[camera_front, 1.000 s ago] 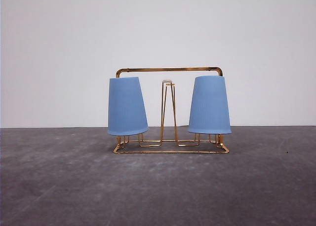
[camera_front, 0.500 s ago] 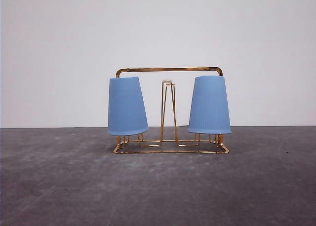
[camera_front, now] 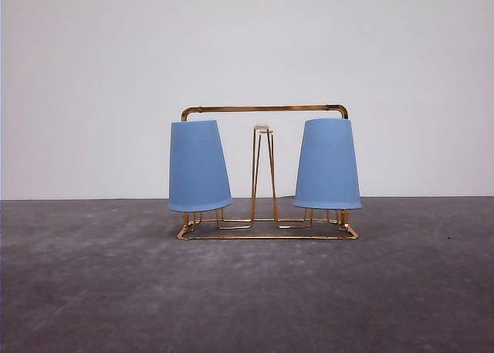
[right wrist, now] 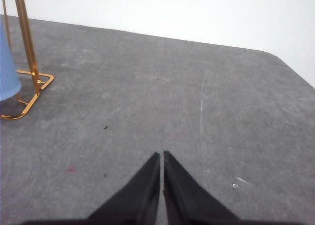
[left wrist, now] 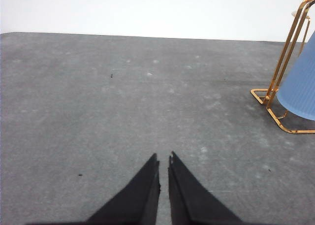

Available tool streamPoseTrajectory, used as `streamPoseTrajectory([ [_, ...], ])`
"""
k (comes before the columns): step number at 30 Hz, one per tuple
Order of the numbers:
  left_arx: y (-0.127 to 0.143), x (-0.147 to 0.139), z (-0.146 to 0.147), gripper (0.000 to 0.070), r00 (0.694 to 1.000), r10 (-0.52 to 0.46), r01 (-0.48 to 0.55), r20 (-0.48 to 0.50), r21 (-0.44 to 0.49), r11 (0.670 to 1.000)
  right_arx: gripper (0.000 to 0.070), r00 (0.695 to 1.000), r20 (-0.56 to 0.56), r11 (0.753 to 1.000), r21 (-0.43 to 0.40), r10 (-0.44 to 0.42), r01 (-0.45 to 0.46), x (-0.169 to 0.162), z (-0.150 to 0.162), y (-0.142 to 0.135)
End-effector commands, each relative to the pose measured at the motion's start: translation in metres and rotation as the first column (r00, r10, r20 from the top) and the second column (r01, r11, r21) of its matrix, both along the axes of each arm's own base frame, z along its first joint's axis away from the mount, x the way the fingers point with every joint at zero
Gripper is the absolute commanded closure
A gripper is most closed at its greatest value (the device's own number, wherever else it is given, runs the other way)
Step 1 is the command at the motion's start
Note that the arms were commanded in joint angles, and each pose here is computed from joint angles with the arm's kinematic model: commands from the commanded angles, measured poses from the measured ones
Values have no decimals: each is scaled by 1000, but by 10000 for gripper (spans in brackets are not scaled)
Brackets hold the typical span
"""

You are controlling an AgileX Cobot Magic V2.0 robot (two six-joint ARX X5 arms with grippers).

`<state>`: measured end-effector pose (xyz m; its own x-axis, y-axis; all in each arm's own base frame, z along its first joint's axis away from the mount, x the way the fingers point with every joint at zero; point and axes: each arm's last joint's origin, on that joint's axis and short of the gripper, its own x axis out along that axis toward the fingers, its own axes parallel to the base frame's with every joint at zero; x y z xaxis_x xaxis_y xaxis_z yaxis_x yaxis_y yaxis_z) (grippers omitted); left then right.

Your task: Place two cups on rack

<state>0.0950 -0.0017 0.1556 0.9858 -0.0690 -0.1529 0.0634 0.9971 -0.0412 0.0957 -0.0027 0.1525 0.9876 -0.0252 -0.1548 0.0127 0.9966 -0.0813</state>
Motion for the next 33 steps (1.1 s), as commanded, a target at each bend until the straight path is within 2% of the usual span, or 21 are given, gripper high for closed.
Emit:
streamPoseTrajectory([
  [1, 0, 1, -6, 685, 1000, 4, -4, -21, -4, 1000, 689, 1000, 7, 1000, -7, -4, 4, 0, 0, 0],
  [33, 0, 1, -6, 685, 1000, 4, -4, -21, -4, 1000, 689, 1000, 7, 1000, -7, -4, 4, 0, 0, 0],
])
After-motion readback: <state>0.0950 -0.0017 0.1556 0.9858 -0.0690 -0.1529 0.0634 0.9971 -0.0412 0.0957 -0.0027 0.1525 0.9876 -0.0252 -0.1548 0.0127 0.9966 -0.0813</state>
